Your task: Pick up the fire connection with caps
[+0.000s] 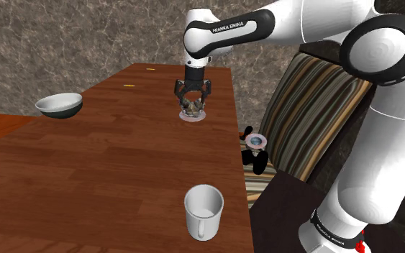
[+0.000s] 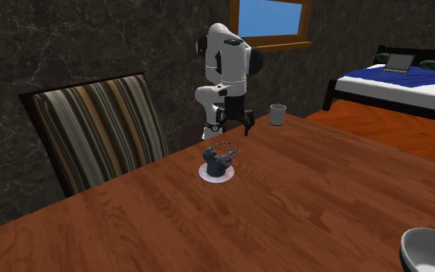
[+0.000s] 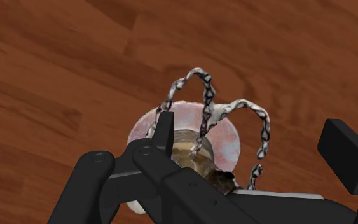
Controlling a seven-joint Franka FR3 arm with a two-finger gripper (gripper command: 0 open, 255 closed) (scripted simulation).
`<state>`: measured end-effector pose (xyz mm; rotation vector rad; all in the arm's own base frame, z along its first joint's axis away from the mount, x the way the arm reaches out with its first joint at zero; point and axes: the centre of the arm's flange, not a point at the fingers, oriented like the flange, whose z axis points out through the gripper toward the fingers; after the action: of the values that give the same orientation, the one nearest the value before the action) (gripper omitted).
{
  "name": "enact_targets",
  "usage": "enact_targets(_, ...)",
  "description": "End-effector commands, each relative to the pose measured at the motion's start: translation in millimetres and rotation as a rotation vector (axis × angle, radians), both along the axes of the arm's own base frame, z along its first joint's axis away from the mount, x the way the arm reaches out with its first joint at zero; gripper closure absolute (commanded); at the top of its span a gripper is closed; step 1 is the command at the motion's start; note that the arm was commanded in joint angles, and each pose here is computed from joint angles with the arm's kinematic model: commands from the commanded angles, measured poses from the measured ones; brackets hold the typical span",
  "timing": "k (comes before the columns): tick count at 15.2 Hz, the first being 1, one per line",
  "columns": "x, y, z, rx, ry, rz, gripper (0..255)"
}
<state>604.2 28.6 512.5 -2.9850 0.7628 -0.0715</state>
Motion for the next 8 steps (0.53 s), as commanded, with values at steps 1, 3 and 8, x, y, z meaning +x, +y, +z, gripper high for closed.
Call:
enact_targets(1, 24.5, -0.2, -3.4, 0.000, -0.003, -0.026, 0)
enact_targets(3, 49.8, -0.6, -8.5, 0.000, -0.005, -0.051, 0)
enact_targets(8, 68.3, -1.2, -28.0, 0.000, -0.007, -0.069, 0)
